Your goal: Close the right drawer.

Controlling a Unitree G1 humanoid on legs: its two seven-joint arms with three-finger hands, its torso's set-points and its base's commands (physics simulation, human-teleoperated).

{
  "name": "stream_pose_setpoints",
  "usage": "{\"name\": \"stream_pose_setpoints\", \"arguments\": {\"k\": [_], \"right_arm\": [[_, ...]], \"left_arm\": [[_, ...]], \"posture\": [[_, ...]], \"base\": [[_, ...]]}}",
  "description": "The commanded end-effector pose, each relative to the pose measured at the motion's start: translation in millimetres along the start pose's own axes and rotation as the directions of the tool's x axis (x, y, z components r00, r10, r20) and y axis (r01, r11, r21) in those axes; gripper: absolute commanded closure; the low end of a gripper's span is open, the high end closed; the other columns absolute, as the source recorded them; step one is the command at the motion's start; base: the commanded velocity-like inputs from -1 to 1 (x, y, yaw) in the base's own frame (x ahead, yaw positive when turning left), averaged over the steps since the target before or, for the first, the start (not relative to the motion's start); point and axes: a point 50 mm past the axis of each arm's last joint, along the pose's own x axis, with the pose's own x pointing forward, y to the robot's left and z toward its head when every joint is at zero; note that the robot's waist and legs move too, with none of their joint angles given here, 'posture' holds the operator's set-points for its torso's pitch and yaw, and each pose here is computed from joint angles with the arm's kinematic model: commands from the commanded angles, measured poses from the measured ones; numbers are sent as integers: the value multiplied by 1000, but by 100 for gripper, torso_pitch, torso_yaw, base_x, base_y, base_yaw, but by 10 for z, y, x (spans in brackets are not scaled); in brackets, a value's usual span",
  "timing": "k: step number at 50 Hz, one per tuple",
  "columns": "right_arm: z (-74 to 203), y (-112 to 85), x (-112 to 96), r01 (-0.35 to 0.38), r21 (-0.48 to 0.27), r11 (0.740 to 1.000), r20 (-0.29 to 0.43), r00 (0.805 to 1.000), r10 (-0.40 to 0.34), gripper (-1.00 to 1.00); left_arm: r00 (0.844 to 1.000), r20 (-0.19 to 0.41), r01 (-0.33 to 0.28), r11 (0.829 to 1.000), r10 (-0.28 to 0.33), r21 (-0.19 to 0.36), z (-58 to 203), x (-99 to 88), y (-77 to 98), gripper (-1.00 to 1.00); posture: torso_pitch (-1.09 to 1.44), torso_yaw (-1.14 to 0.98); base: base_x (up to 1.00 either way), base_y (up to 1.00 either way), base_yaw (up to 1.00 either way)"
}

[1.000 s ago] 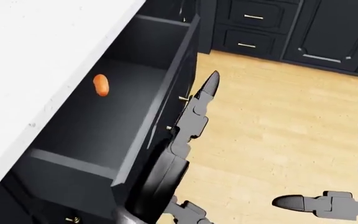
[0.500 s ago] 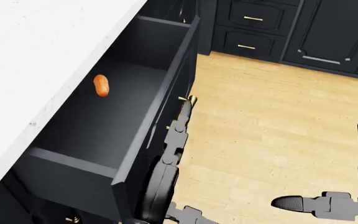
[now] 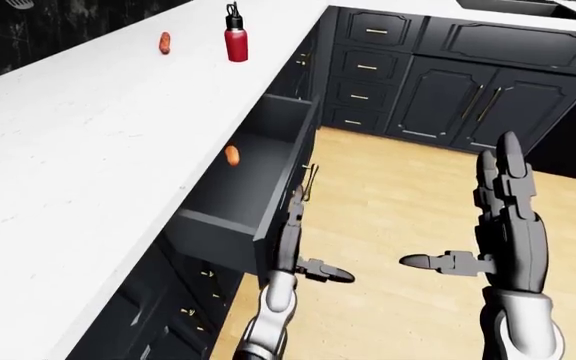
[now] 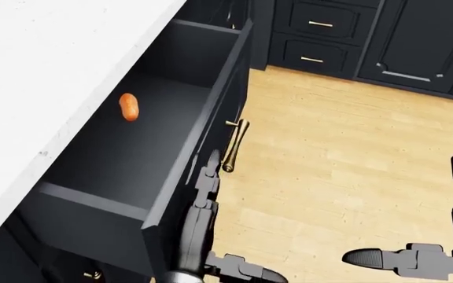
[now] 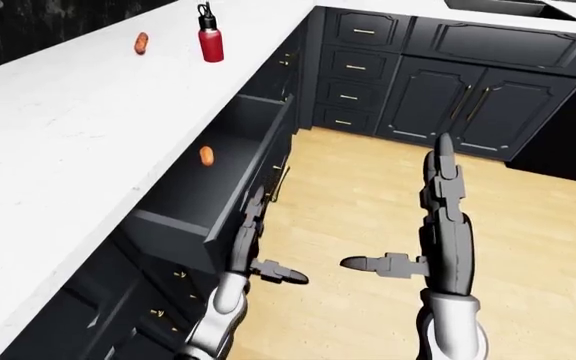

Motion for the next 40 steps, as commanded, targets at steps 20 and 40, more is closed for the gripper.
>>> {"name": "stream_pose_setpoints", "arguments": {"k": [20, 40], "right_arm": [[140, -11, 49, 3, -9, 1000, 77, 997, -3, -100], [146, -11, 45, 1, -8, 1000, 78, 997, -1, -100]], "left_arm": [[995, 7, -98, 993, 99, -70, 78, 169, 119, -100], [979, -23, -204, 975, 202, -91, 40, 225, 280, -100]], "posture": [[0, 0], [0, 0]], "base": [[0, 0, 0], [0, 0, 0]]}}
